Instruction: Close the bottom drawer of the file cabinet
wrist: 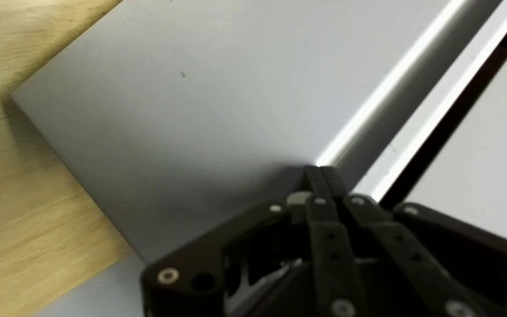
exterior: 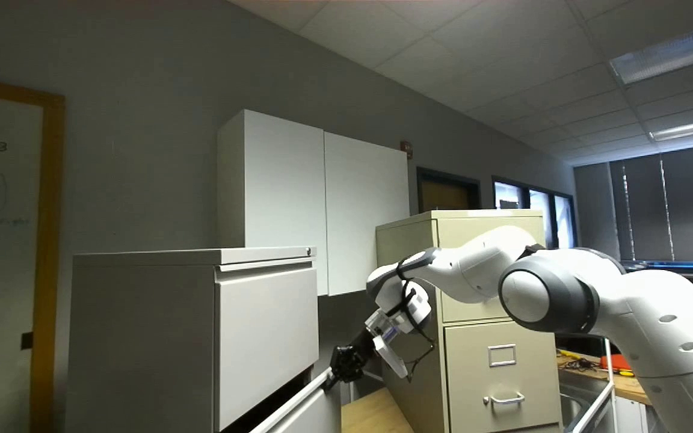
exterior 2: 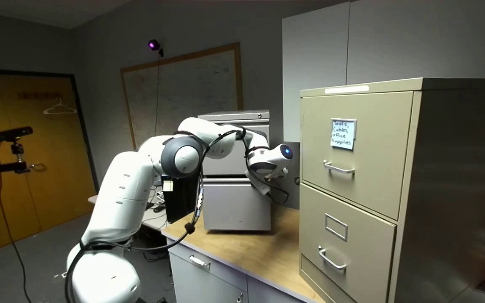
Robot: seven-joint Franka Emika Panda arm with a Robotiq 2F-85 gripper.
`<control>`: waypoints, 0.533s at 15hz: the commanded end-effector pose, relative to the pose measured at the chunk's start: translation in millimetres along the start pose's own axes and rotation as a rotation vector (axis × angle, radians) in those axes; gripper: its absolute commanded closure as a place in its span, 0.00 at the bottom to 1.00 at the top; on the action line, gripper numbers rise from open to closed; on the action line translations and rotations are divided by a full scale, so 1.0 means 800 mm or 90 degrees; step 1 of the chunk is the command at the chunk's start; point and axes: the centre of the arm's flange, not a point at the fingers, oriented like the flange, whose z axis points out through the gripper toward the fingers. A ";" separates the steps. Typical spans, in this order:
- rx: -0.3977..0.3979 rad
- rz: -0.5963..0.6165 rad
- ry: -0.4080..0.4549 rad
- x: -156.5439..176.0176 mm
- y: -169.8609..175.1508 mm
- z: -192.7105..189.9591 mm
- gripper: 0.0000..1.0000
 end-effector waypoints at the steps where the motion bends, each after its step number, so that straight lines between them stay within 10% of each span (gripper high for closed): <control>1: 0.036 -0.032 0.010 0.074 -0.038 0.006 1.00; 8: 0.032 -0.076 -0.022 0.126 -0.061 0.052 1.00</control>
